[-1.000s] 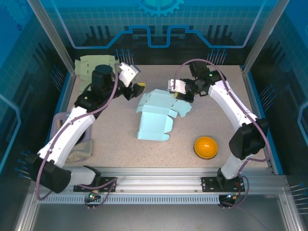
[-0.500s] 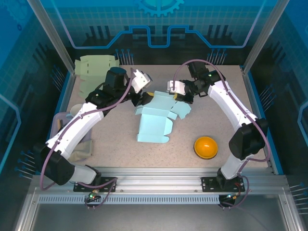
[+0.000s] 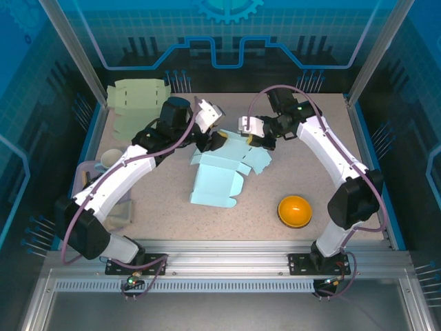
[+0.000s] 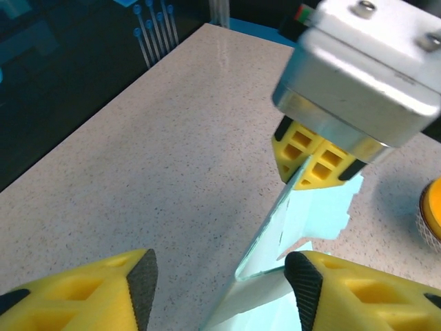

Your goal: Fold the paper box

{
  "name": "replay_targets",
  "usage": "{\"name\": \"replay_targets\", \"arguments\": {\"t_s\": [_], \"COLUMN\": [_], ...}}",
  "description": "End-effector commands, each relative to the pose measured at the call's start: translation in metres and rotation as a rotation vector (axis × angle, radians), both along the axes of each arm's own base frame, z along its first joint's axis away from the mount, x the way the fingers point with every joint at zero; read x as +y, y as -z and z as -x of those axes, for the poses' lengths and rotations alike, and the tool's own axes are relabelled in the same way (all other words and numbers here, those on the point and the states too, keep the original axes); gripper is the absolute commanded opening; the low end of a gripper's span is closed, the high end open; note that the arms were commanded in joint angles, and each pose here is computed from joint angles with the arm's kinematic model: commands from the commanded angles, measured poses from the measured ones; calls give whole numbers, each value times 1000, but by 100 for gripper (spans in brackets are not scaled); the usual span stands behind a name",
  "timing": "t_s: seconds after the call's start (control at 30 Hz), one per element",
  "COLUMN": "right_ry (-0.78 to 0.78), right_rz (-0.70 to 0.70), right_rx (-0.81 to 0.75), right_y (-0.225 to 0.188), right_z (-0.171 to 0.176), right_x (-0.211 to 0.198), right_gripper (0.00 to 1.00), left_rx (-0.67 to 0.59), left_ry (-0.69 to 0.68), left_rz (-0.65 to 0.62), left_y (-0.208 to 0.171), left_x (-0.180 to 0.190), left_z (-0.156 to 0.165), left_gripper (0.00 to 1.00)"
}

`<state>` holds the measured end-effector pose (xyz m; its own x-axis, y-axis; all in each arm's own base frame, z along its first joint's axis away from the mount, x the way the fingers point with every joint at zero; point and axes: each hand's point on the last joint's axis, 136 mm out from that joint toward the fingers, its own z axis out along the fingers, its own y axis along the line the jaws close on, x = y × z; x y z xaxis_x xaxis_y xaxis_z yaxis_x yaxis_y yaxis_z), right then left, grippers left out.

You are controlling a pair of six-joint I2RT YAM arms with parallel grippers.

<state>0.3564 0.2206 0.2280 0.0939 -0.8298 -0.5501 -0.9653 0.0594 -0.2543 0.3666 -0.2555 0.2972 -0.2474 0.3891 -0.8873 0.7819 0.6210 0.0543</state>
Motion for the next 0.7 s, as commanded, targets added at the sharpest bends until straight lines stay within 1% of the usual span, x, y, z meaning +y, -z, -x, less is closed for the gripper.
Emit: {"name": "replay_targets", "arguments": {"t_s": [0.0,0.07,0.13,0.17,0.2,0.23,0.3,0.4,0.47,0.57,0.67], "right_ry": [63,157,235,257,273,285,312,332,341,342,335], "right_rz": [-8,23,59,74,85,93,110,131,145,139,129], "right_rx": [9,33,66,83,98,114,150,205,241,303,348], "right_y": [-11,-5,5,11,15,20,28,39,47,57,66], "right_z": [0,-12,-21,-24,-25,-25,-26,-26,-27,-25,-23], "right_x": [1,-7,-15,-18,-19,-19,-21,-22,-22,-21,-21], "right_gripper": [0,0,0,0,0,0,0,0,0,0,0], "left_rx": [-34,3,59,104,156,200,314,425,447,454,472], "left_ry": [-207,-338,-450,-488,-497,-478,-365,-230,-199,-263,-267], "left_rz": [72,109,142,160,187,220,319,434,440,385,344], "left_y": [-31,-38,-40,-36,-29,-26,-15,2,16,47,68], "left_x": [23,42,61,68,69,66,46,18,8,9,2], "left_z": [-16,-15,-7,1,10,19,43,61,60,42,28], "left_gripper": [59,62,64,64,64,63,62,62,63,63,63]}}
